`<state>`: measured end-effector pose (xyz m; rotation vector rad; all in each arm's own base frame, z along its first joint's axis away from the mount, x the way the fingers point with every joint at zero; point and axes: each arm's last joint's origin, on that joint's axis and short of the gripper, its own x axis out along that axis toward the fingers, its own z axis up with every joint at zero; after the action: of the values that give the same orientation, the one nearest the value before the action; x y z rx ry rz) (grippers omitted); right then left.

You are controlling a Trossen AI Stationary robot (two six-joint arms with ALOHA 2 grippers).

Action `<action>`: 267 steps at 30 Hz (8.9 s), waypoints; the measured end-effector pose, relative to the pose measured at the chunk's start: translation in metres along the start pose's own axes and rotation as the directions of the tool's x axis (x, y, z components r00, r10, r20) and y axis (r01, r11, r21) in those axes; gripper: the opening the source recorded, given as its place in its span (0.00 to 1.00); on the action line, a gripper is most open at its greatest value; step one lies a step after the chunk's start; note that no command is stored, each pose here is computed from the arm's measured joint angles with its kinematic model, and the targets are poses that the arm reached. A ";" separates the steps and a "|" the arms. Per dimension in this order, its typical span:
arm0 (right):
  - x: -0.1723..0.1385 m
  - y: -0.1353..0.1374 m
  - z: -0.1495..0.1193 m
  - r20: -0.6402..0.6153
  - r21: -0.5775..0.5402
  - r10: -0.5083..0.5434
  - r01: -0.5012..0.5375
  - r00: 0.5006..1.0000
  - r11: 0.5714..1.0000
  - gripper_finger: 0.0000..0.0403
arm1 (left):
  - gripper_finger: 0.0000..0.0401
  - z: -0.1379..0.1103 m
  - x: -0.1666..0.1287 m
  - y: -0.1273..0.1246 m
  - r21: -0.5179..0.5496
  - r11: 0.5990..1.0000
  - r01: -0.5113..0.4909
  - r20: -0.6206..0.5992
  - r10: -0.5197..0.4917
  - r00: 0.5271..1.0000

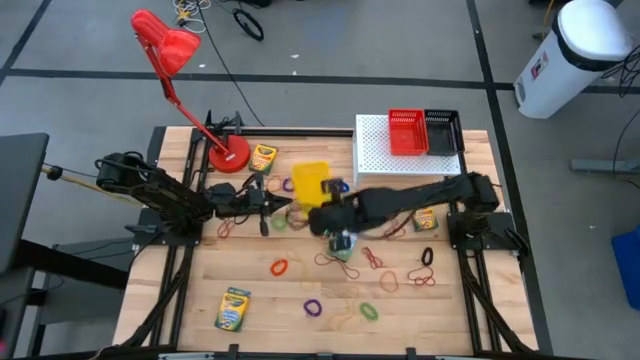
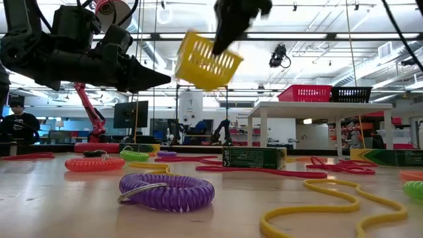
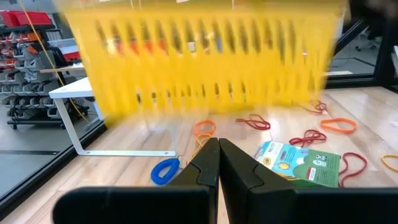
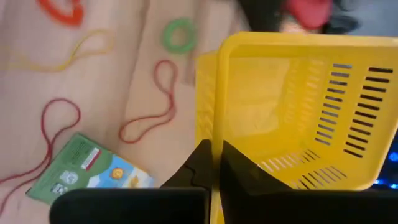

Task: Pick & Place Office Desk Supplies
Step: Put the yellow basket on the shelf, then adjust the red basket on the shelf, then put the green spring keychain on the black basket

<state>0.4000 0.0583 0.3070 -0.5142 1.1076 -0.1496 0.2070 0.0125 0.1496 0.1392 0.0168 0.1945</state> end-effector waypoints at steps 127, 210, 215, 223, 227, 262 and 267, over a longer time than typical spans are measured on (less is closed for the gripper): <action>0.038 -0.154 -0.115 -0.535 0.116 0.076 -0.016 0.841 0.993 0.30 | 0.02 -0.001 0.000 0.000 -0.011 1.000 0.001 -0.006 -0.001 1.000; -0.013 -0.165 -0.185 -0.108 0.755 0.060 0.042 0.992 0.655 0.00 | 0.02 0.000 0.000 0.000 -0.012 1.000 -0.001 0.001 0.001 1.000; -0.008 -0.166 -0.188 -0.149 0.752 0.073 0.066 0.986 0.655 0.00 | 0.02 0.000 0.000 0.000 -0.012 1.000 -0.001 0.001 0.001 1.000; -0.006 -0.165 -0.196 -0.237 0.739 0.092 0.118 0.967 0.663 0.00 | 0.02 0.000 0.000 0.000 -0.012 1.000 -0.001 0.001 0.001 1.000; -0.007 -0.165 -0.197 -0.257 0.732 0.076 0.143 0.963 0.666 0.00 | 0.02 0.000 0.000 0.000 -0.012 1.000 -0.001 0.001 0.001 1.000; -0.008 -0.163 -0.195 -0.275 0.699 0.057 0.159 0.960 0.697 0.00 | 0.02 0.000 0.000 0.000 -0.012 1.000 -0.001 0.001 0.001 1.000; -0.023 -0.155 -0.189 -0.243 0.671 0.020 0.153 0.970 0.726 0.00 | 0.02 0.000 0.000 0.000 -0.012 1.000 0.000 0.001 0.000 1.000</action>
<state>0.2440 -0.1300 0.3331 0.1478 1.1673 -0.6789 0.2071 0.0126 0.1498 0.1277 0.0144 0.1949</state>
